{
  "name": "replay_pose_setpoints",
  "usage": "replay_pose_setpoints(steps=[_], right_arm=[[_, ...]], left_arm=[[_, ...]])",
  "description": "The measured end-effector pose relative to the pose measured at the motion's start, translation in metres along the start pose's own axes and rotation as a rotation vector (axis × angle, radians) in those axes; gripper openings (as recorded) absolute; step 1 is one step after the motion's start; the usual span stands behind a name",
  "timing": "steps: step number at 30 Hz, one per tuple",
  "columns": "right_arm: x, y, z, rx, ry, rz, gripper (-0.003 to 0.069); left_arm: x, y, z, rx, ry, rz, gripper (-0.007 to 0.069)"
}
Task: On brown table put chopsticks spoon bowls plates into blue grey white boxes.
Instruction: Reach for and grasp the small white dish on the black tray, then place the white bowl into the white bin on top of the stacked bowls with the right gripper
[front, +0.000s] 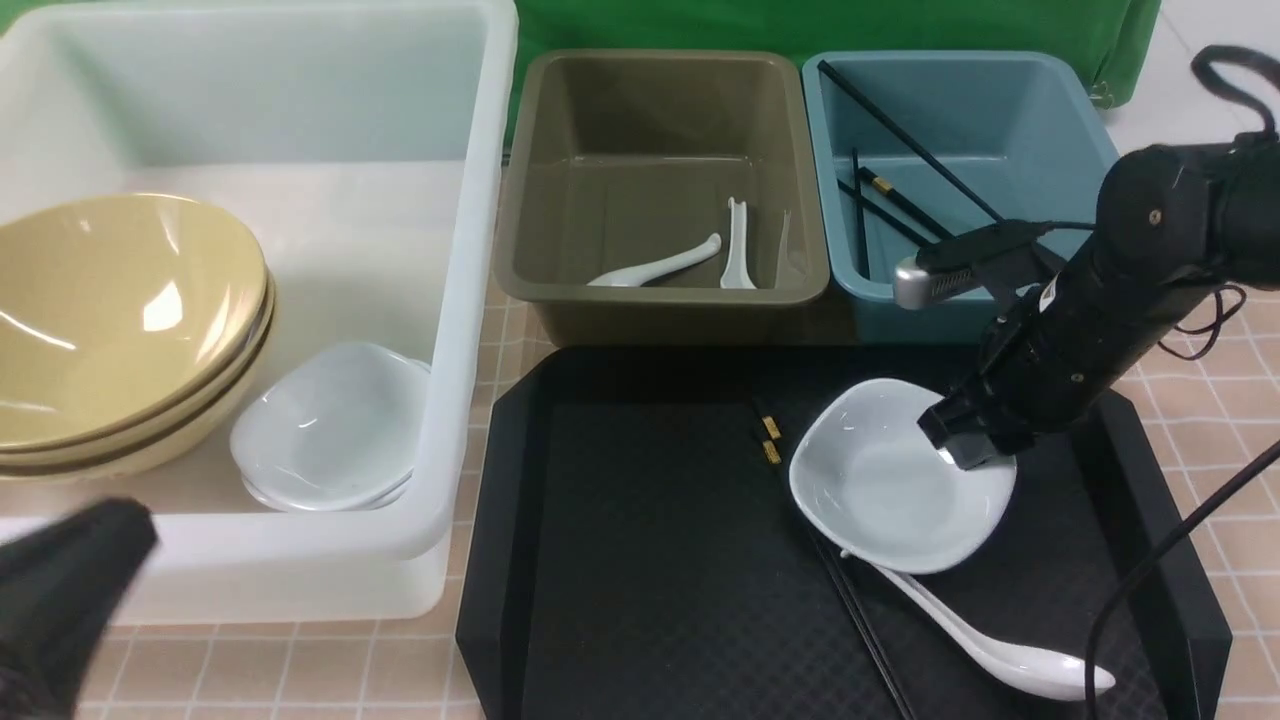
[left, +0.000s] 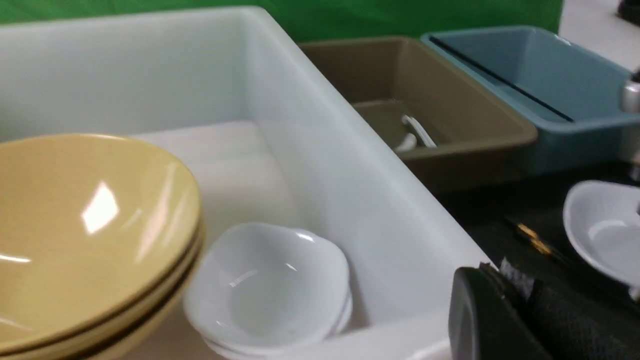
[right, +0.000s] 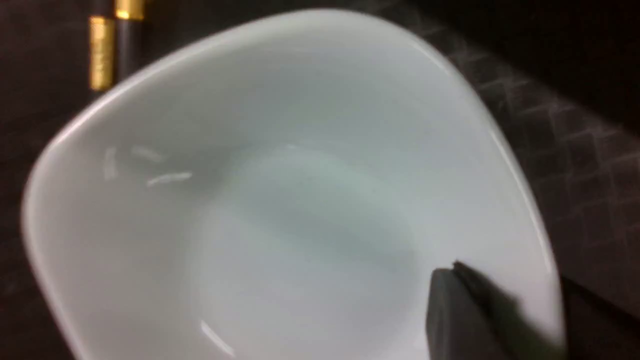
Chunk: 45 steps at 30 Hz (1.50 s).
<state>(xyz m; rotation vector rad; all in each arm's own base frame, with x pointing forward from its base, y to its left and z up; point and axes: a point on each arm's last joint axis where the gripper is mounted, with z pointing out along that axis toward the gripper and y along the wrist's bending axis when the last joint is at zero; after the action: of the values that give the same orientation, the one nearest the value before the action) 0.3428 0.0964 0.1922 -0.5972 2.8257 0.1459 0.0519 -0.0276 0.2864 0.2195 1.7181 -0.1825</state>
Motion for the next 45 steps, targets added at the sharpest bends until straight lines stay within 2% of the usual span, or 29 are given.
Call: replay_pose_setpoints(steps=[1,2,5,8,13,14,15,16,17,18,19,21,22,24,28,34,40,43,45], right_arm=[[0.001,0.002,-0.006,-0.006,-0.003,-0.004,0.0179],[0.003,0.004,-0.020,-0.013,-0.014,-0.021,0.0141],[0.007,0.009,-0.052,-0.014,-0.070,-0.038,0.0088],[0.012,0.013,-0.089,0.002,-0.168,-0.057,0.0078],[0.009,0.035,-0.156,-0.054,-0.424,-0.065,0.0078],[0.003,0.054,-0.180,-0.092,-0.540,-0.111,0.0078],[0.001,0.056,-0.185,-0.100,-0.565,-0.113,0.0078],[-0.007,0.078,-0.201,-0.140,-0.656,-0.165,0.0078],[-0.013,0.093,-0.208,-0.163,-0.707,-0.208,0.0078],[-0.014,0.096,-0.209,-0.168,-0.710,-0.219,0.0078],[-0.023,0.118,-0.213,-0.206,-0.764,-0.272,0.0078],[-0.037,0.151,-0.207,-0.255,-0.812,-0.342,0.0078],[-0.041,0.158,-0.205,-0.261,-0.826,-0.353,0.0078],[-0.058,0.196,-0.179,-0.292,-0.846,-0.434,0.0078],[-0.084,0.241,-0.125,-0.299,-0.839,-0.521,0.0078],[-0.105,0.264,-0.050,-0.285,-0.751,-0.555,0.0078],[-0.108,0.267,-0.024,-0.276,-0.718,-0.561,0.0101],[-0.108,0.268,-0.024,-0.280,-0.720,-0.549,0.0167],[-0.109,0.268,-0.025,-0.287,-0.718,-0.531,0.0259]], left_arm=[[-0.002,0.003,0.000,-0.030,-0.030,-0.015,0.0006],[-0.004,0.010,0.001,-0.106,-0.101,-0.046,0.0006],[-0.001,0.022,0.004,-0.211,-0.188,-0.107,0.0006],[0.000,0.025,0.004,-0.234,-0.209,-0.135,0.0006],[-0.001,0.025,0.004,-0.243,-0.225,-0.147,0.0006],[-0.001,0.026,0.004,-0.244,-0.228,-0.152,0.0006],[-0.001,0.026,0.004,-0.244,-0.228,-0.153,0.0006],[-0.001,0.026,0.004,-0.244,-0.229,-0.154,0.0006],[-0.001,0.026,0.003,-0.244,-0.230,-0.155,0.0006],[-0.001,0.026,0.003,-0.244,-0.230,-0.155,0.0006],[-0.001,0.026,0.003,-0.244,-0.231,-0.157,0.0006],[-0.001,0.026,0.003,-0.244,-0.231,-0.157,0.0006],[-0.001,0.026,0.003,-0.244,-0.231,-0.157,0.0006],[-0.001,0.026,0.003,-0.244,-0.231,-0.157,0.0006],[-0.001,0.026,0.003,-0.244,-0.231,-0.157,0.0006],[-0.001,0.026,0.004,-0.242,-0.230,-0.158,0.0006],[0.000,0.026,0.004,-0.242,-0.223,-0.159,0.0006],[0.001,0.026,0.004,-0.242,-0.221,-0.160,0.0006],[0.002,0.026,0.005,-0.244,-0.221,-0.160,0.0006]])
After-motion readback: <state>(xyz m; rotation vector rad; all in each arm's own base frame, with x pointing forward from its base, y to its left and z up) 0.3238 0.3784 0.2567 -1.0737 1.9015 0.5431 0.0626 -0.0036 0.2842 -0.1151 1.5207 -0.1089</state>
